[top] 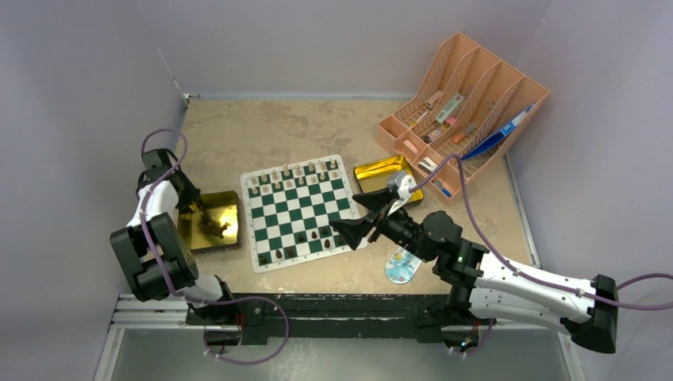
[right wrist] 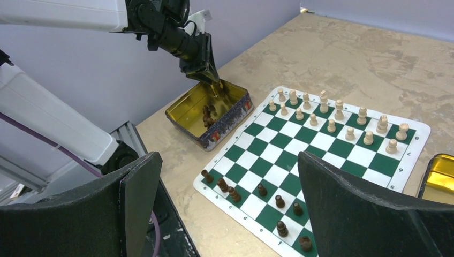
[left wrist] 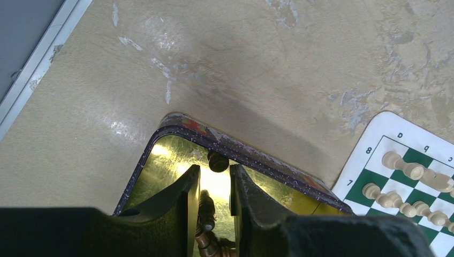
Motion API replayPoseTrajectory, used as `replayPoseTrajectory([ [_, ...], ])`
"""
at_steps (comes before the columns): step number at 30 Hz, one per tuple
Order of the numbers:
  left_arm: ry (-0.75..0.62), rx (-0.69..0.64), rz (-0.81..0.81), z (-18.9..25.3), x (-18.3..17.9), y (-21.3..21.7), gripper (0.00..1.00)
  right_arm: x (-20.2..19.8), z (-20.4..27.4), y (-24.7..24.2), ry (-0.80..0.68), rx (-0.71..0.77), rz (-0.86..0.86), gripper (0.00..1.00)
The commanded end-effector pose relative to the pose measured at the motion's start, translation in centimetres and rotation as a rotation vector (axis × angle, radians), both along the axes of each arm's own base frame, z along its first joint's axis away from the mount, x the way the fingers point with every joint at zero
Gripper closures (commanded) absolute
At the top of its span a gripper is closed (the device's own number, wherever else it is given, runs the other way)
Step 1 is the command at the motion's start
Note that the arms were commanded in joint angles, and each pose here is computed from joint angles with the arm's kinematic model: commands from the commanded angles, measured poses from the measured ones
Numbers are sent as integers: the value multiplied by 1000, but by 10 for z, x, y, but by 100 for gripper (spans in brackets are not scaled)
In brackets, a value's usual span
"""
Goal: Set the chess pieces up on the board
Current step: Adjust the chessboard in the storage box.
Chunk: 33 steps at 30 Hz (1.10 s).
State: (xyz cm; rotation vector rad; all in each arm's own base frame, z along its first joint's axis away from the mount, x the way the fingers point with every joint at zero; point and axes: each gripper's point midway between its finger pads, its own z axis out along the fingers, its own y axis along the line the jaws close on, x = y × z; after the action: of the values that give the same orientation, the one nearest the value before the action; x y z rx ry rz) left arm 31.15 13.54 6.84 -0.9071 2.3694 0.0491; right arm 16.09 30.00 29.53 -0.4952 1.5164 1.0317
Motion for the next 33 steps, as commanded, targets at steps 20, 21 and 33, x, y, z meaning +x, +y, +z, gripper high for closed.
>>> replayPoseTrajectory([
  [20,-42,55,-19,9,17,16,75,-1,25,-7,-44,55,-12,1],
  [21,-40,55,-22,8,18,15,75,-1,25,-7,-43,54,-12,1],
  [33,-27,46,-38,6,17,14,80,-3,31,-13,-54,85,-16,1],
])
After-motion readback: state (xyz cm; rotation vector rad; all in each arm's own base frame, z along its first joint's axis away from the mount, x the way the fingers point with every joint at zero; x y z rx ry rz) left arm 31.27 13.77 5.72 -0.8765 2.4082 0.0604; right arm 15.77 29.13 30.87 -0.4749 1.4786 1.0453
